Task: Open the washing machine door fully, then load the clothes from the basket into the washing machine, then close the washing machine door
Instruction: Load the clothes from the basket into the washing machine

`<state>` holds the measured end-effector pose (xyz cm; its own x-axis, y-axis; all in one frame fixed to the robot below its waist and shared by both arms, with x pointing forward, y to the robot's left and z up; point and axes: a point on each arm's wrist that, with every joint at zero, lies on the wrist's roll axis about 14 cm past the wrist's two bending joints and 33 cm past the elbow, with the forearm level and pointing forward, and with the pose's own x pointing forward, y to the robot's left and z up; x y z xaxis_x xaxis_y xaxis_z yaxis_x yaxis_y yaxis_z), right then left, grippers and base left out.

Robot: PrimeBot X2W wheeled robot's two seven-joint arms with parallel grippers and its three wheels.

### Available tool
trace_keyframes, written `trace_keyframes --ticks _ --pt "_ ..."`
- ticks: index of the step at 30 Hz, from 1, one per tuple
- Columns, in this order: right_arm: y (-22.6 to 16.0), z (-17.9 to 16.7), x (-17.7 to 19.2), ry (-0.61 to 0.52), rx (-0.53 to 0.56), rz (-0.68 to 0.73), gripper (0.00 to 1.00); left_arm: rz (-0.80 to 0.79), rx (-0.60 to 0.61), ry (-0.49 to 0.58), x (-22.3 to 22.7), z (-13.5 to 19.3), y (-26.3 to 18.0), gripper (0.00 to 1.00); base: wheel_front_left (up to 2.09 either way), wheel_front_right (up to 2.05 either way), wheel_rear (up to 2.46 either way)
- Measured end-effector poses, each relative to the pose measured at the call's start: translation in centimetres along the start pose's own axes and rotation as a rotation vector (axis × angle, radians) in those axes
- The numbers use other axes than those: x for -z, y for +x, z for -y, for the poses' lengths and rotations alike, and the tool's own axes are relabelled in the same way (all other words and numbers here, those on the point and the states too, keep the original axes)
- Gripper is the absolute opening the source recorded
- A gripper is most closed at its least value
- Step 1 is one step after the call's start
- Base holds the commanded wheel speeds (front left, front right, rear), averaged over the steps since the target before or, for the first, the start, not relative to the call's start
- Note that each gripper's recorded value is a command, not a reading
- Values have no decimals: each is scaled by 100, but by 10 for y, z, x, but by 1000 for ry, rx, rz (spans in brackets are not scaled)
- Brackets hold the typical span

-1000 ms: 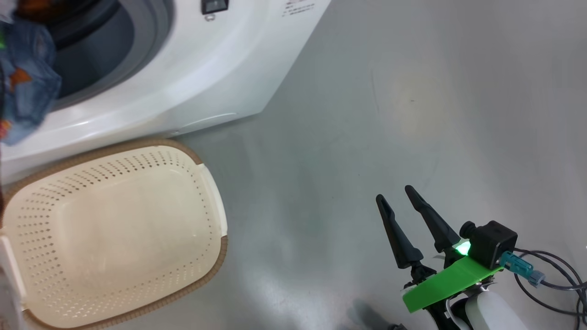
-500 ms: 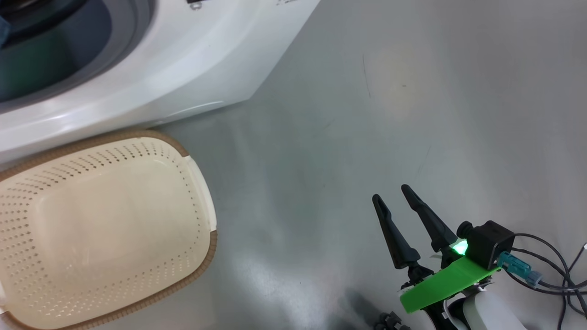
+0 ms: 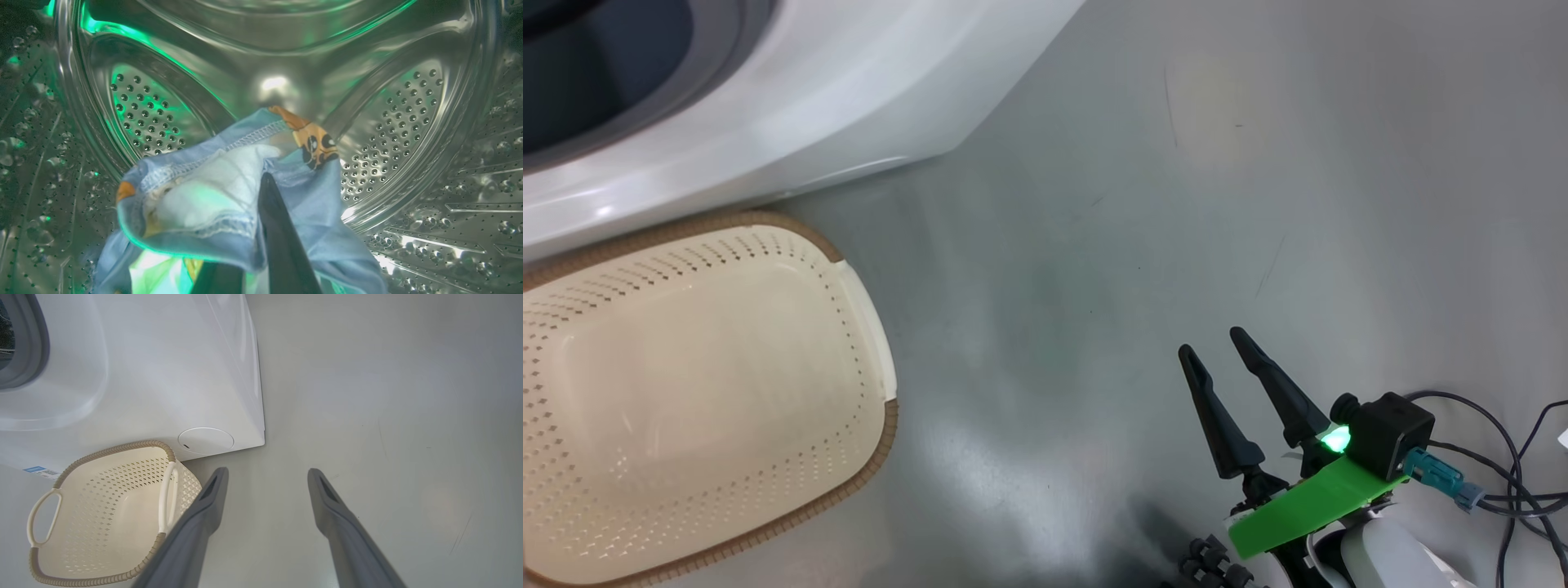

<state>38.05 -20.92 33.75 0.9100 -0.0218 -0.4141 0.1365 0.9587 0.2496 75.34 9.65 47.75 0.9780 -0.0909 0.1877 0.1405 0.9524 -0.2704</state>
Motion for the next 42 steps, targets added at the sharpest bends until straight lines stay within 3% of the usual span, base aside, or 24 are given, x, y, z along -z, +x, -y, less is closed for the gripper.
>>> trace_keyframes --ticks 7,18,21,22,29,42 --pt "2 -1 3 5 -1 -6 100 -30 -10 24 15 -5 -8 0 0 0 0" --pt "1 -7 -4 8 -18 13 100 -218 -12 94 55 -7 -24 0 0 0 0" --pt "0 -8 -6 9 -22 20 100 -259 -22 104 60 -8 -26 54 0 0 0" --pt "0 -9 -6 9 -25 22 100 -278 -21 112 63 -7 -28 100 0 0 0" --pt "-1 -12 -11 11 -34 34 100 -375 -24 138 72 -3 -34 100 0 0 0" --pt "0 -17 -16 11 -58 50 100 -384 -36 148 62 3 -38 100 0 0 0"
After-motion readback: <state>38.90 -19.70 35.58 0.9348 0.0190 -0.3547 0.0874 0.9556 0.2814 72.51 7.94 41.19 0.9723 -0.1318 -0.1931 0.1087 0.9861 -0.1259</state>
